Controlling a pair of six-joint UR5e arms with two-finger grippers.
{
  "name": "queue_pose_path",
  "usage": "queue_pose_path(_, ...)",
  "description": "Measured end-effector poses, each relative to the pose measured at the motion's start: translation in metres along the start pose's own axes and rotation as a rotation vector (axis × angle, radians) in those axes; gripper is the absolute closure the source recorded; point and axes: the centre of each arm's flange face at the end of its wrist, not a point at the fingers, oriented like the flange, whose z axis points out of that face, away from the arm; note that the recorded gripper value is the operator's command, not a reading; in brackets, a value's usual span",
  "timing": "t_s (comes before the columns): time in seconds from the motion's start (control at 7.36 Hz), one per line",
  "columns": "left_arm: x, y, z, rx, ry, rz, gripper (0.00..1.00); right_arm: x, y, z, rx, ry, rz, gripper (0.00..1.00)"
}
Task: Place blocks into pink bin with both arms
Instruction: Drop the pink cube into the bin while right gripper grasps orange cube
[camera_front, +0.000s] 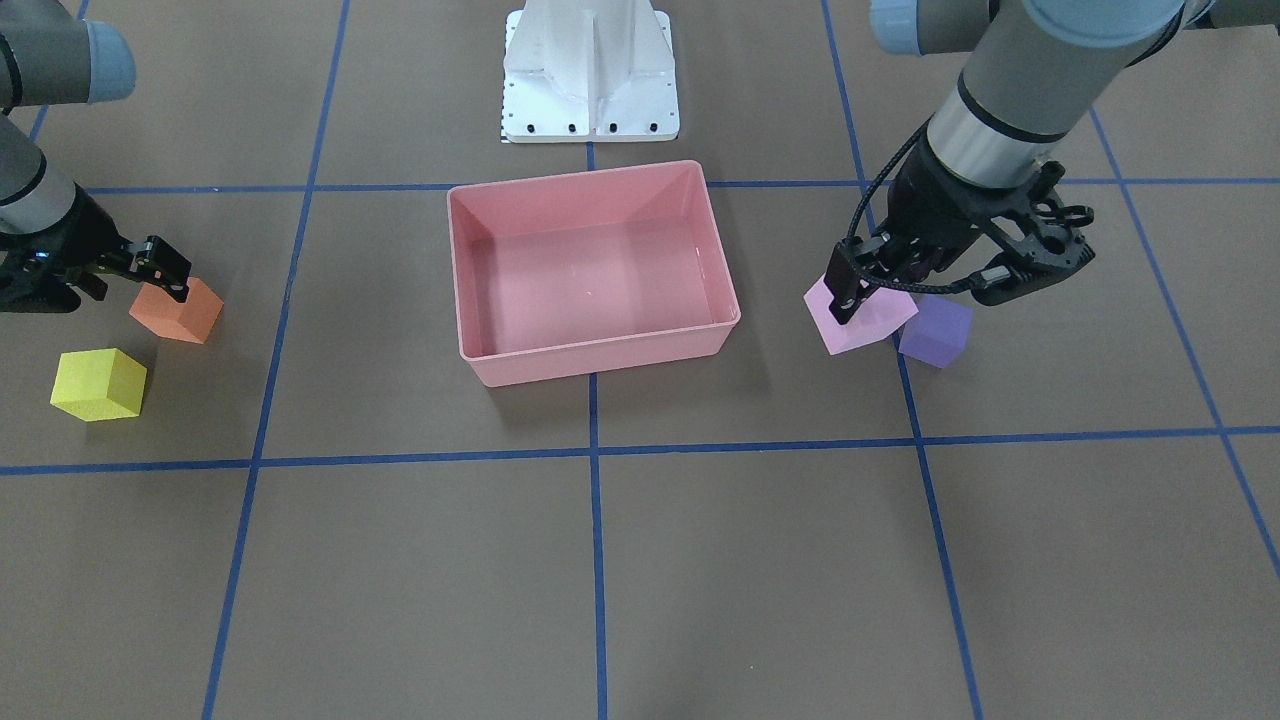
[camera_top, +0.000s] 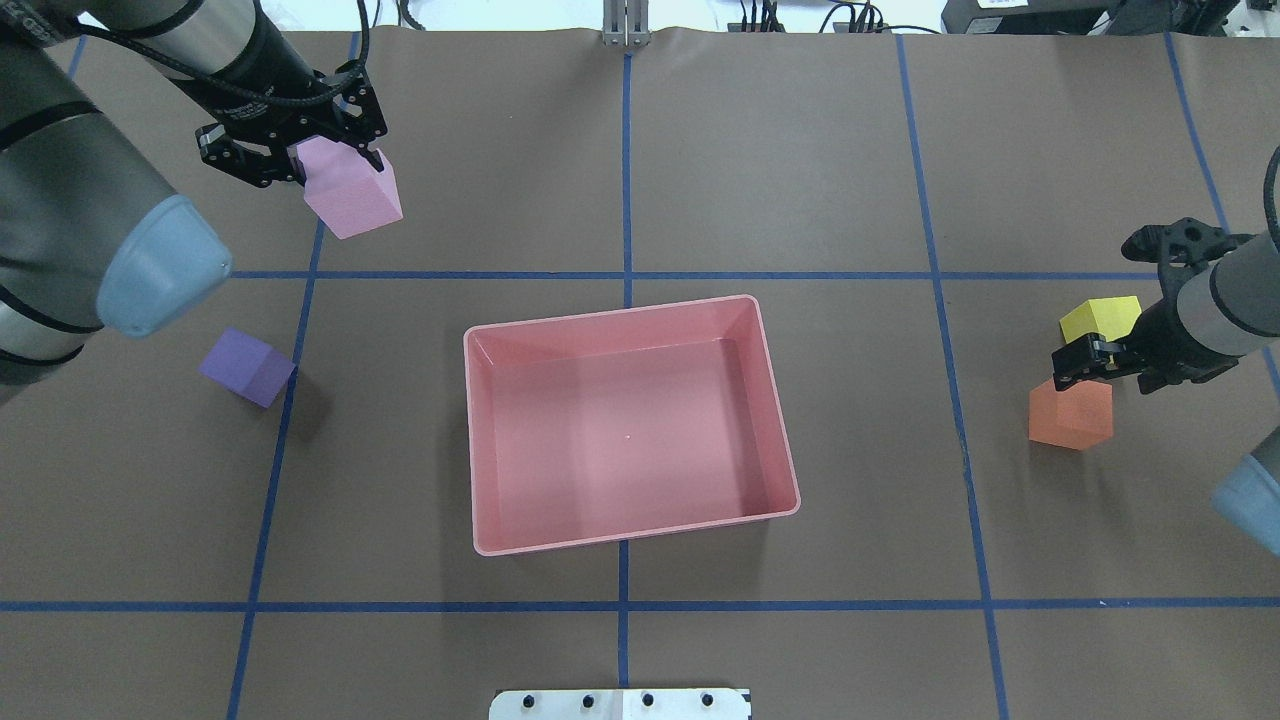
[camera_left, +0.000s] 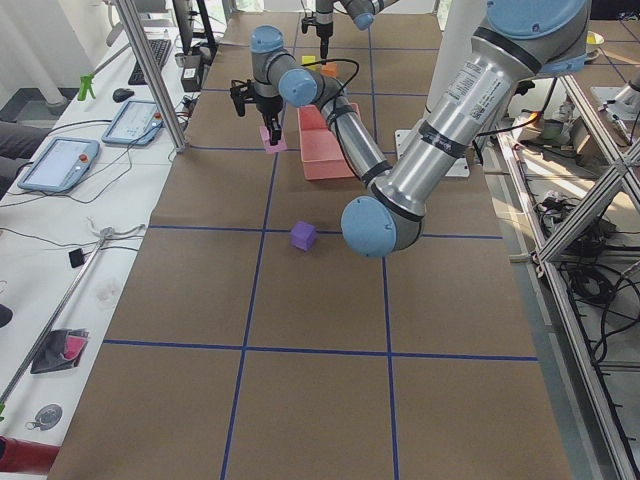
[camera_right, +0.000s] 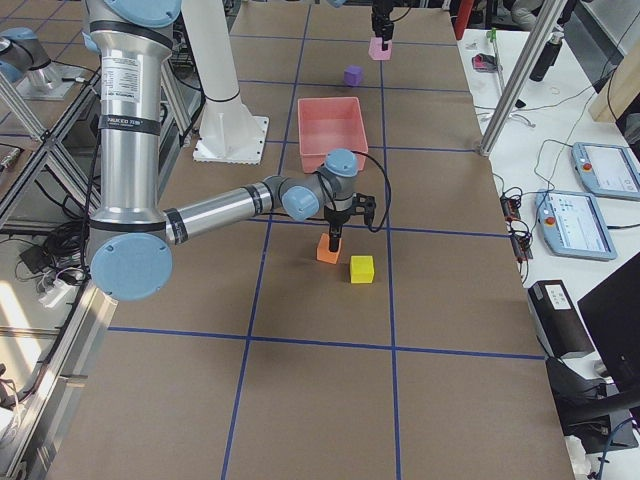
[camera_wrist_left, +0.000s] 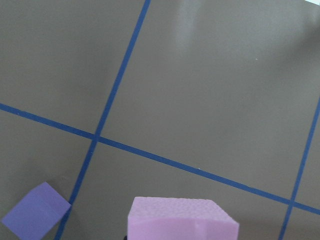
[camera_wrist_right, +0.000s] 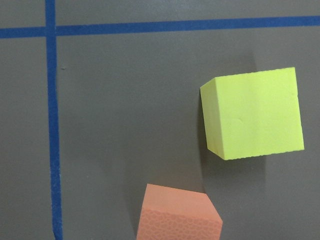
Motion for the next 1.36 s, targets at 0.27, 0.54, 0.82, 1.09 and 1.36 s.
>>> queue_pose_path(0.27, 0.029, 0.032, 0.012, 0.003, 0.005, -0.022, 1.0, -0.001, 0.002, 0.013, -0.021, 0.011, -0.001, 0.0)
queue_pose_path(0.54, 0.055, 0.074, 0.027, 0.004, 0.01, -0.046, 1.0, -0.003, 0.002, 0.017, -0.027, 0.012, -0.002, 0.0)
queue_pose_path(0.82, 0.063, 0.095, 0.035, 0.006, 0.012, -0.041, 1.0, -0.008, 0.0, 0.025, -0.039, 0.016, -0.007, 0.0)
queue_pose_path(1.09, 0.079, 0.123, 0.041, -0.021, 0.021, -0.049, 1.0, -0.012, -0.004, 0.032, -0.046, 0.019, -0.006, 0.0)
queue_pose_path(1.36, 0.102, 0.174, 0.059, -0.052, 0.022, -0.075, 0.2, -0.013, -0.004, 0.033, -0.048, 0.017, -0.005, 0.16)
